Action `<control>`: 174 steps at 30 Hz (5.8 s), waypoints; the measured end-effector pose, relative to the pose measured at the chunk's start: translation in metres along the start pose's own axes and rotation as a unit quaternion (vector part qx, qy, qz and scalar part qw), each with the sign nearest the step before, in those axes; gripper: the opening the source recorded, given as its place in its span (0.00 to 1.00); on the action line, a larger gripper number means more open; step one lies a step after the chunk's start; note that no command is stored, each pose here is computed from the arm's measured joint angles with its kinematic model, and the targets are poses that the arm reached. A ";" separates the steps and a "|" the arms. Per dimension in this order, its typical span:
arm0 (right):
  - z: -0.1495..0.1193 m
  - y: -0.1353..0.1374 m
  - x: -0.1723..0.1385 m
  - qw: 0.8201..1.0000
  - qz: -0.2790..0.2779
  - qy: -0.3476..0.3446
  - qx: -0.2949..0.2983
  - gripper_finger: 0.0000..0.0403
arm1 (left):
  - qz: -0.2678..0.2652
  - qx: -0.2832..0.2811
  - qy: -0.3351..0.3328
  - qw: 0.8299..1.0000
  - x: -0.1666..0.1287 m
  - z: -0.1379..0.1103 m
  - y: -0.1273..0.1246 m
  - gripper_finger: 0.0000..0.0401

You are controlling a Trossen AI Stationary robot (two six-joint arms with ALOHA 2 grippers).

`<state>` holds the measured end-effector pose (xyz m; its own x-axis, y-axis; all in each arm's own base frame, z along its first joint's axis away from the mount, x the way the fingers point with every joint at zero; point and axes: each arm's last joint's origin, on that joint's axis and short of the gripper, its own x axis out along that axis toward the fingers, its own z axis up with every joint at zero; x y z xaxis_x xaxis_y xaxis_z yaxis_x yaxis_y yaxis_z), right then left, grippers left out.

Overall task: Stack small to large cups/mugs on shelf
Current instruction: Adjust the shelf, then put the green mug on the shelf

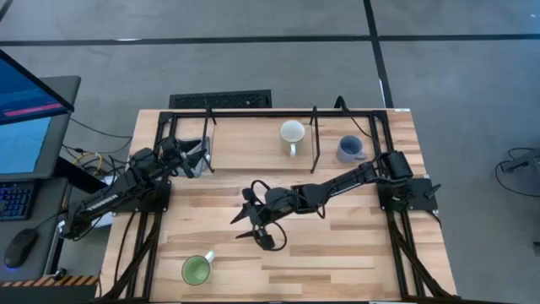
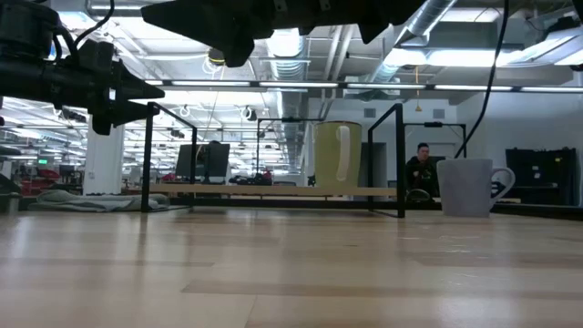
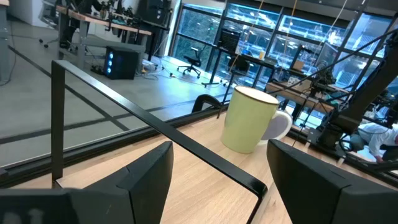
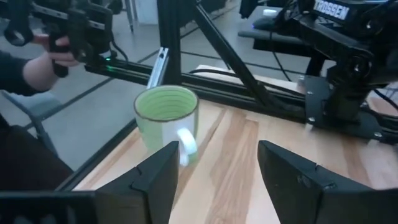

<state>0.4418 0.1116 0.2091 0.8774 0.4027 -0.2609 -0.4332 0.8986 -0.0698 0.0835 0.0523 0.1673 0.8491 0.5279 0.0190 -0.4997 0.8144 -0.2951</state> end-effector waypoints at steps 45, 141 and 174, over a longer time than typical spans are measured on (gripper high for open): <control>-0.029 -0.003 0.053 1.000 0.022 -0.007 -0.015 0.59 | 0.000 0.022 0.000 1.000 0.000 0.000 0.000 0.63; -0.012 -0.015 -0.008 0.985 0.001 0.170 0.041 0.59 | 0.059 0.122 0.109 0.985 -0.011 0.017 -0.003 0.63; -0.014 -0.014 -0.008 0.982 0.005 0.184 0.044 0.59 | 0.060 -0.024 0.162 0.985 -0.014 0.006 -0.002 0.63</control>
<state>0.4376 0.0933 0.1985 0.7327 0.3357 -0.5920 -0.4080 0.9129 0.0128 0.0712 0.0449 0.1735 0.7981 0.5085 -0.3231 -0.5980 0.7342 -0.3216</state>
